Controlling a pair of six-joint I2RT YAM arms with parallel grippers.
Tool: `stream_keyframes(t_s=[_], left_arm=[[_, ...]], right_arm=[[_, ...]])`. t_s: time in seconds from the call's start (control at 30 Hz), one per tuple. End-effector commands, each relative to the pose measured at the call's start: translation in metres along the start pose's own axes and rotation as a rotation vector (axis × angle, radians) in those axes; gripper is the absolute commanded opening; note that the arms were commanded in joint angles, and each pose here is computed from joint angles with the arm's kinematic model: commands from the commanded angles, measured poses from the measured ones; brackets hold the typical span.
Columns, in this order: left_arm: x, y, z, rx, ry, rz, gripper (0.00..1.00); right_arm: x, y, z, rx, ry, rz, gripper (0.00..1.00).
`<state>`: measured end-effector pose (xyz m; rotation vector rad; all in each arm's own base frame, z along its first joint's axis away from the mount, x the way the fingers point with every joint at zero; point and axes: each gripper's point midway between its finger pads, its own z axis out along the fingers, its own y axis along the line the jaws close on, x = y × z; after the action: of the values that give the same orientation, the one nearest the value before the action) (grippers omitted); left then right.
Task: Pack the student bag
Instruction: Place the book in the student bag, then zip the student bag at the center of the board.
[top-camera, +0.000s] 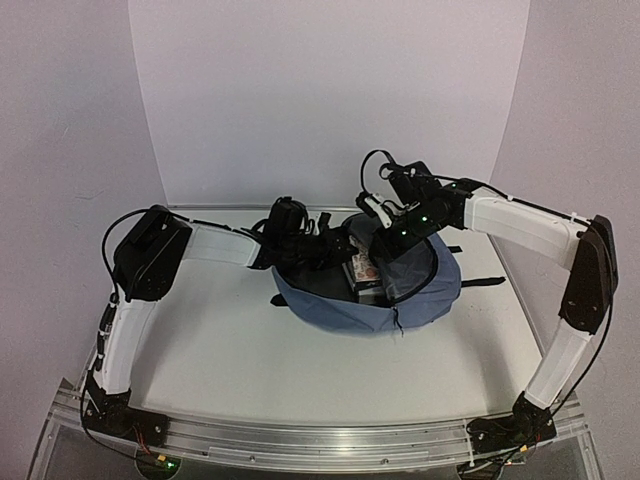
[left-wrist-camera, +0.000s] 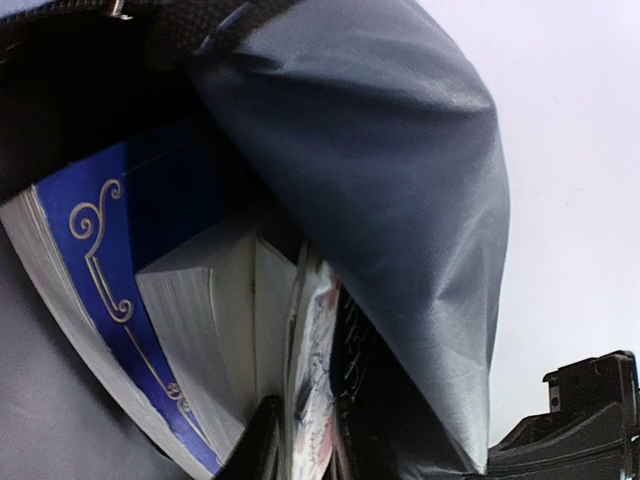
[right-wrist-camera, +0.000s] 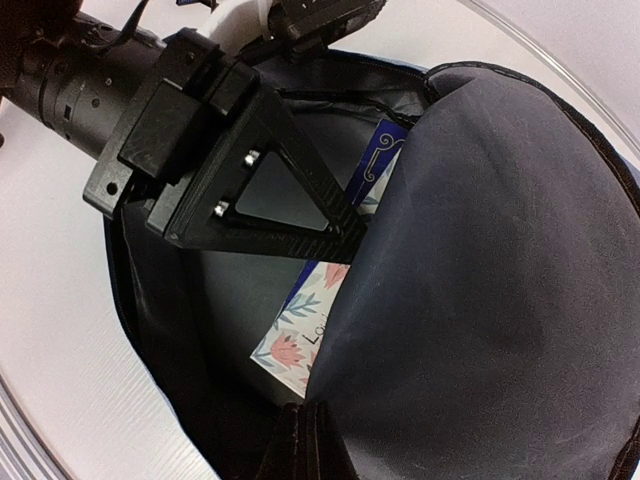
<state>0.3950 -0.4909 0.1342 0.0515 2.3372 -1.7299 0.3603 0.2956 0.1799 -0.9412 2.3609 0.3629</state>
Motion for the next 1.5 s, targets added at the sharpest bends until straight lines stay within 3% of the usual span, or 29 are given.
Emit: stream_keyframes(t_s=[0.0, 0.17, 0.43, 0.7, 0.9, 0.97, 1.07, 1.17, 1.3, 1.47], left_arm=[[0.012, -0.034, -0.006, 0.043, 0.021, 0.099, 0.25], [0.018, -0.038, -0.048, -0.095, -0.028, 0.183, 0.51], [0.006, -0.020, -0.123, -0.324, -0.137, 0.169, 0.72], [0.004, 0.023, -0.151, -0.481, -0.143, 0.130, 0.79], [0.015, 0.035, -0.135, -0.445, -0.076, 0.119, 0.80], [0.019, 0.032, -0.131, -0.421, -0.062, 0.132, 0.80], [0.024, 0.029, -0.128, -0.397, -0.045, 0.146, 0.80], [0.026, 0.026, -0.129, -0.379, -0.040, 0.159, 0.80], [0.029, 0.021, -0.130, -0.359, -0.032, 0.177, 0.80], [0.030, 0.017, -0.131, -0.348, -0.026, 0.201, 0.82]], right_arm=[[-0.017, 0.011, -0.021, -0.039, -0.080, -0.006, 0.00], [-0.006, 0.002, -0.021, -0.020, -0.063, 0.000, 0.00], [0.018, -0.029, -0.032, 0.041, -0.028, 0.009, 0.00], [0.018, -0.077, -0.051, 0.155, -0.036, -0.012, 0.00], [0.011, -0.044, -0.036, -0.043, -0.014, 0.064, 0.01], [0.012, -0.024, -0.034, -0.120, 0.010, 0.060, 0.16], [0.005, 0.002, -0.047, -0.239, 0.004, 0.079, 0.49], [-0.009, 0.000, -0.066, -0.259, -0.023, 0.104, 0.72], [-0.016, -0.040, -0.078, -0.190, -0.063, 0.171, 0.87], [-0.001, -0.094, -0.075, -0.123, -0.054, 0.311, 0.94]])
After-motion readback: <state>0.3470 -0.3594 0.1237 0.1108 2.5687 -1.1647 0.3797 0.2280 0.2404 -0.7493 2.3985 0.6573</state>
